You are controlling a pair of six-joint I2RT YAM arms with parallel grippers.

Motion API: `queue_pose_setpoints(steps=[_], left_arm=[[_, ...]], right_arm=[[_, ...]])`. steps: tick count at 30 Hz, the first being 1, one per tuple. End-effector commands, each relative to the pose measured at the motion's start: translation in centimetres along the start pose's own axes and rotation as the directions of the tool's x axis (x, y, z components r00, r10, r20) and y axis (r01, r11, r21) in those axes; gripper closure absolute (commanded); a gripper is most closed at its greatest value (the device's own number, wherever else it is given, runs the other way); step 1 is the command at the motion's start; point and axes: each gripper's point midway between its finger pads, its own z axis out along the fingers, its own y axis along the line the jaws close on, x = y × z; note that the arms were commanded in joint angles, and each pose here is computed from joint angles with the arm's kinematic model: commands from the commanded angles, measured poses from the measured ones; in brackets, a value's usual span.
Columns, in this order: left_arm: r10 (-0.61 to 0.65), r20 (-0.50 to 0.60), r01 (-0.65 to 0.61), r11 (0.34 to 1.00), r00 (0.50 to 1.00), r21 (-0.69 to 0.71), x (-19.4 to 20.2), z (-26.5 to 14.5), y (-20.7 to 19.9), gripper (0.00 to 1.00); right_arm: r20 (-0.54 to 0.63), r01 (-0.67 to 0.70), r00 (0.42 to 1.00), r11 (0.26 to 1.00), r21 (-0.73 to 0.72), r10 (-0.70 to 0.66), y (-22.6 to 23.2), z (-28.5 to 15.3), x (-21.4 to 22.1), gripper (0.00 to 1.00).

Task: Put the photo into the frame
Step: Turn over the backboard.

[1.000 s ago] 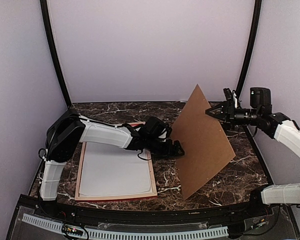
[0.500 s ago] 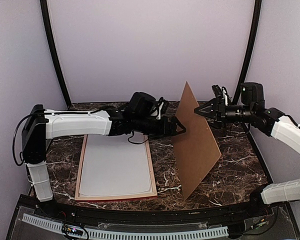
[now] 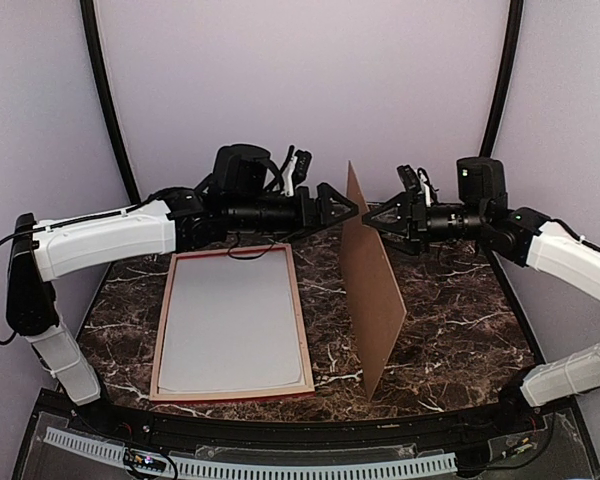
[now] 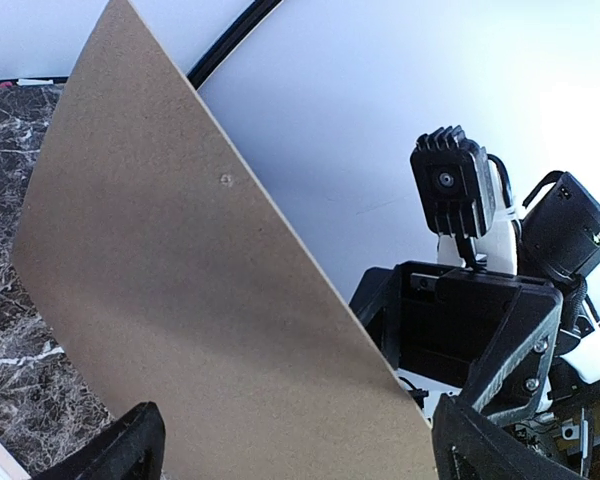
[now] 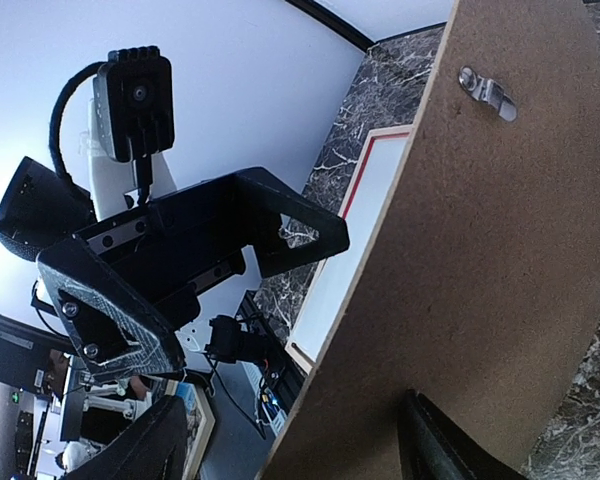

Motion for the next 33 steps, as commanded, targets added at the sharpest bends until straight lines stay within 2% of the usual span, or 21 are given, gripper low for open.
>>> queue_pose_setpoints(steps=[1, 9, 13, 18, 21, 23, 33], left_arm=[[-0.023, 0.014, 0.023, 0.999, 1.000, 0.025, -0.6, 0.1, -0.3, 0.04], [-0.038, 0.040, 0.039, 0.999, 0.998, -0.019, -1.0, -0.7, 0.9, 0.04], [-0.061, 0.023, 0.063, 0.993, 0.998, -0.095, -0.5, -1.0, 2.9, 0.10], [-0.089, 0.009, 0.089, 0.981, 0.996, -0.170, 0.6, -1.6, 5.4, 0.29], [-0.098, 0.007, 0.097, 0.976, 0.995, -0.194, 1.1, -1.8, 6.8, 0.49], [-0.105, 0.005, 0.104, 0.975, 0.994, -0.195, 1.3, -1.9, 7.2, 0.56], [-0.130, -0.003, 0.126, 0.965, 0.992, -0.229, 2.8, -2.3, 10.0, 0.82]], right_arm=[[0.026, 0.054, 0.998, 0.997, -0.061, -0.053, 2.6, 1.1, -0.9, 0.27], [-0.040, 0.056, 0.997, 0.992, -0.110, -0.060, 3.5, 4.0, 0.6, 0.27], [-0.046, 0.057, 0.997, 0.992, -0.111, -0.063, 3.4, 4.3, 0.8, 0.27], [-0.055, 0.053, 0.997, 0.995, -0.083, -0.058, 2.3, 4.5, 1.2, 0.27], [-0.062, 0.037, 0.997, 0.998, -0.056, -0.040, 1.0, 4.6, 1.6, 0.27], [-0.063, 0.023, 0.998, 0.999, -0.041, -0.026, 0.1, 4.5, 1.7, 0.27], [-0.041, -0.028, 0.999, 0.999, 0.034, 0.029, -4.1, 3.0, 1.9, 0.27]])
